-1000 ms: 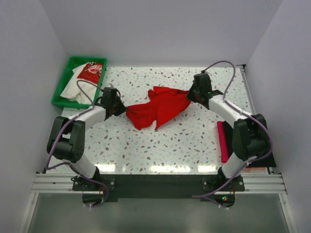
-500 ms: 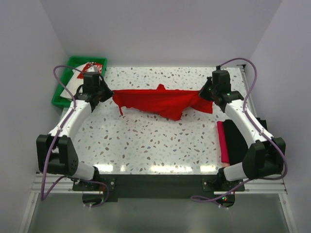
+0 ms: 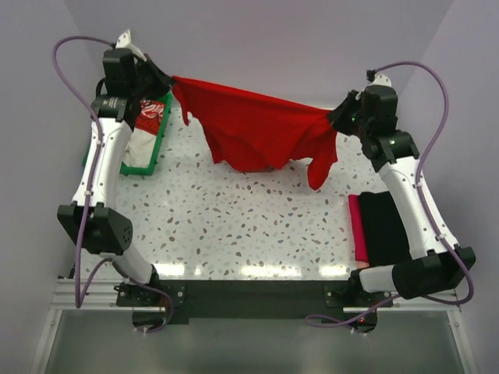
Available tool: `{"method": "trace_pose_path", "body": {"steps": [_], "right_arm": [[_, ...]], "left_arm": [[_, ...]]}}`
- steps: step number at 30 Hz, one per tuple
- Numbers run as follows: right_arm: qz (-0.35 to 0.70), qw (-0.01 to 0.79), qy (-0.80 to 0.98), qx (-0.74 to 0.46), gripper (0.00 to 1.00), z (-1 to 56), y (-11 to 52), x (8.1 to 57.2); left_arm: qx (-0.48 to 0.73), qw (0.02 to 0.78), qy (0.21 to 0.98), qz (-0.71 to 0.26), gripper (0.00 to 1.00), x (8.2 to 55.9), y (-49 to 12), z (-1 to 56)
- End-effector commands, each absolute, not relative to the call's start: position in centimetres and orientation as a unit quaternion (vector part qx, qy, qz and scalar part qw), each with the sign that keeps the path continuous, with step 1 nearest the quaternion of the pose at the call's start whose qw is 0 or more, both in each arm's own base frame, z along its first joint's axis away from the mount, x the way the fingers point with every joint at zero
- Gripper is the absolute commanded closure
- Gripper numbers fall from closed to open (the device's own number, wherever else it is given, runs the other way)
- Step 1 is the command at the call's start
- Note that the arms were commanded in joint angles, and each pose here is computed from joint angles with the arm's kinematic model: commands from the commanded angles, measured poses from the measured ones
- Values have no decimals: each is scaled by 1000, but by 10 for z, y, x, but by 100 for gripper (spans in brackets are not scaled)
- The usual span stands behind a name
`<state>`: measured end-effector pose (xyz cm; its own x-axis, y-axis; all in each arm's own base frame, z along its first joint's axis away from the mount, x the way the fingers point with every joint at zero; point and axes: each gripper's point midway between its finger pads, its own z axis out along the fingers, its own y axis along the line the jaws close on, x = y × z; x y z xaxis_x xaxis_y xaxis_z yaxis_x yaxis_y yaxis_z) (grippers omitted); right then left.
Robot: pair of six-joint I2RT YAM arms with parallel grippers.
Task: Fold and stack the t-shirts
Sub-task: Flatten the tshirt out
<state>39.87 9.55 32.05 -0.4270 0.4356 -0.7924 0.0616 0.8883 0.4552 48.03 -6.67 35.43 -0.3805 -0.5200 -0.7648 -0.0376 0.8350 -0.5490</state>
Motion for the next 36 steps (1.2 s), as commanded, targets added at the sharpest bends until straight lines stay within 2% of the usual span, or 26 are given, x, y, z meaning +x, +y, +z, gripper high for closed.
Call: {"method": "trace_pose_path", "body": {"steps": [1, 5, 9, 12, 16, 20, 22, 23, 27, 32, 36], "right_arm": [[148, 574, 789, 162, 100, 387, 66, 403], [176, 610, 758, 147, 99, 434, 68, 381], [176, 619, 753, 138, 96, 440, 65, 359], [174, 617, 755, 136, 95, 435, 65, 355], [152, 611, 764, 141, 95, 422, 61, 372], [142, 604, 770, 149, 99, 410, 57, 404], [142, 598, 772, 161, 99, 402, 54, 424], [152, 602, 766, 164, 100, 411, 48, 429], [186, 607, 752, 177, 100, 427, 35, 443], [193, 625, 738, 169, 100, 447, 35, 413], [227, 630, 727, 153, 100, 452, 48, 379]], "left_arm": [[-145, 568, 771, -248, 100, 501, -62, 418], [-138, 588, 756, -252, 100, 495, -61, 451], [-135, 613, 734, -259, 100, 475, -52, 469], [-134, 601, 738, -276, 100, 474, -53, 457], [-127, 583, 741, -309, 100, 493, -64, 444], [-123, 563, 738, -351, 100, 532, -77, 427], [-109, 568, 724, -376, 100, 542, -87, 441], [-114, 555, 729, -383, 100, 557, -90, 428], [-92, 566, 705, -417, 100, 571, -102, 447], [-88, 579, 698, -412, 100, 565, -90, 456], [-110, 565, 712, -402, 100, 559, -64, 436]]}}
